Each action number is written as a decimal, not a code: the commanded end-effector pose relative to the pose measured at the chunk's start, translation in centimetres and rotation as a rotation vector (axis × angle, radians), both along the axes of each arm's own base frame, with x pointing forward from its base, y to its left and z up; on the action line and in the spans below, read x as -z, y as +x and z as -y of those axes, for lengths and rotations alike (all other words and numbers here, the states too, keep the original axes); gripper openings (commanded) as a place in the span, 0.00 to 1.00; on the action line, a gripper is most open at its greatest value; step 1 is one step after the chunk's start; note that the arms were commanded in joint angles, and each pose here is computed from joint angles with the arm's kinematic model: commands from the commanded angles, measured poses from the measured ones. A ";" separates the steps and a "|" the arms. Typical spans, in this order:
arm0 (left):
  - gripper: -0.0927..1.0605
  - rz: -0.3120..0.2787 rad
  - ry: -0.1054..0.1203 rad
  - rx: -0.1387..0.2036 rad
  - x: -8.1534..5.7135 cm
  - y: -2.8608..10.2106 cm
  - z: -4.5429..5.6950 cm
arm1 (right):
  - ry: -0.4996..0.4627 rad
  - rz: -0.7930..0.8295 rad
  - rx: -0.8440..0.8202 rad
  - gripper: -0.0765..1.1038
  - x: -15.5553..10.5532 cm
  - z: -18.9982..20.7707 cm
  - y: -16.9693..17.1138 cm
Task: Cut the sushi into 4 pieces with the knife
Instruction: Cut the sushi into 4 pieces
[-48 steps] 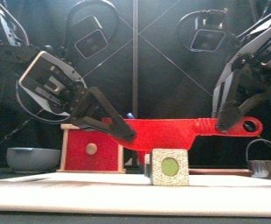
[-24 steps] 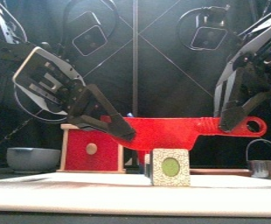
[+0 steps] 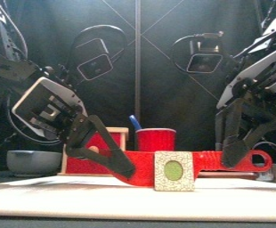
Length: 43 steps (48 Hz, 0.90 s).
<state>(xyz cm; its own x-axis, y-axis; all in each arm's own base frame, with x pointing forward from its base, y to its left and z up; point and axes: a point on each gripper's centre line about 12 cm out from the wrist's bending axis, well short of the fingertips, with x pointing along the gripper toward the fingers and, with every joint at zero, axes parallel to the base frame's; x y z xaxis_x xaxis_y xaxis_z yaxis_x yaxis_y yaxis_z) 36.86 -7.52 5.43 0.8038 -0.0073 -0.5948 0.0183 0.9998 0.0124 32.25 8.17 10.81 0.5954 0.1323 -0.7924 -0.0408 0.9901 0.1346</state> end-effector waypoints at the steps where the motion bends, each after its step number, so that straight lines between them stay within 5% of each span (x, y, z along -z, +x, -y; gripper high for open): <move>1: 0.12 -0.047 0.001 -0.015 0.8 -0.4 -0.7 | -0.004 -0.007 -0.002 0.14 0.3 0.0 0.0; 13: 0.21 0.038 -0.022 -0.014 -2.6 0.2 -0.6 | 0.001 0.046 -0.002 0.14 -2.4 0.0 -0.4; 34: 0.71 0.130 -0.055 -0.012 -6.7 0.0 -0.5 | 0.003 0.079 0.029 0.15 -5.4 1.0 -3.1; 43: 0.75 0.164 -0.059 -0.013 -8.0 -0.6 -0.7 | 0.021 0.071 0.056 0.16 -5.8 1.6 -5.0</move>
<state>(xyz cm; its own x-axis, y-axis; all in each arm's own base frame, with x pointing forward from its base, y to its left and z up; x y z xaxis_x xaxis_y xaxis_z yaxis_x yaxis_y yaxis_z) 36.14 -6.91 11.77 0.8654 -0.0279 -0.5003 0.0112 0.9993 -0.0365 27.60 6.70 15.34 0.6294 0.1063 -0.7698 -0.0014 0.9908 0.1357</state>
